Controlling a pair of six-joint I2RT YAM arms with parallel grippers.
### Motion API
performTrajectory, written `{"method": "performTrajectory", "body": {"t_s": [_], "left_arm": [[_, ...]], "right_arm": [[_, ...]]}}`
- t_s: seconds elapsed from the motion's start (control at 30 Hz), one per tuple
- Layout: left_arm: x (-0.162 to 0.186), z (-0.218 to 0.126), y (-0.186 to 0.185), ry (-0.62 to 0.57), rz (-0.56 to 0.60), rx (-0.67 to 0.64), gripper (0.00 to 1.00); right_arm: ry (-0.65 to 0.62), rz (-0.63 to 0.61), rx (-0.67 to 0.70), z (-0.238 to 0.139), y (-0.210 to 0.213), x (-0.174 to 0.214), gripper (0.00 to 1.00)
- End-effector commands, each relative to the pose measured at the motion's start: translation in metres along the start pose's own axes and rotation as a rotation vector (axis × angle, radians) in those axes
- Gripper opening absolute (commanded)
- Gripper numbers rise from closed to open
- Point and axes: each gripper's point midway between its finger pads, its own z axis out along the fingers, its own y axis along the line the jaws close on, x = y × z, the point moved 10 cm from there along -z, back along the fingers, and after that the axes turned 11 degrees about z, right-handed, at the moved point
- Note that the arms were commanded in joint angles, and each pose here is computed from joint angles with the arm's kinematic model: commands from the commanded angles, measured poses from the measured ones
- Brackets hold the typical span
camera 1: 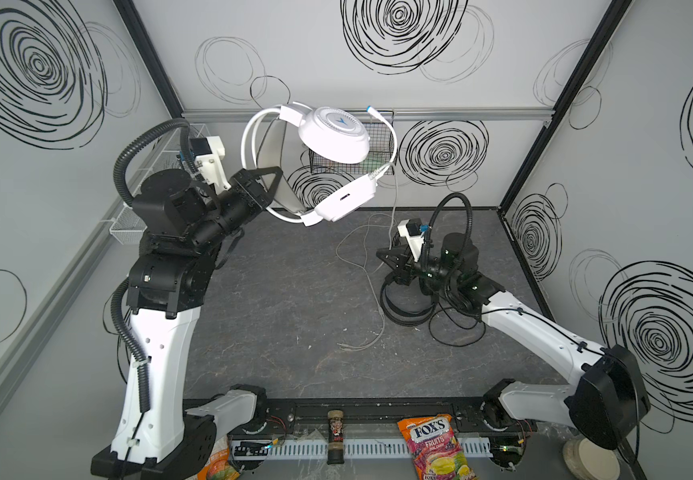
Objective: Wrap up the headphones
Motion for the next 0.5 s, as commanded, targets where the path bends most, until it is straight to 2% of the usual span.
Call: {"method": "performTrajectory", "body": {"t_s": [0.0,0.2,0.47], "left_arm": [[-0.016,-0.009,-0.012,-0.092,0.023,0.079,0.0],[-0.013,-0.011,0.008,-0.093,0.054,-0.035,0.0],[0.007,-0.014,0.042,-0.055,0.096,-0.253,0.0]], "right_arm": [[-0.045,-0.029,0.09,-0.02,-0.002,-0.015,0.0],[-0.075,-0.159,0.309,-0.047,-0.005,-0.038,0.0],[-0.132,-0.334,0.492,-0.069,0.007,-0.072,0.0]]}}
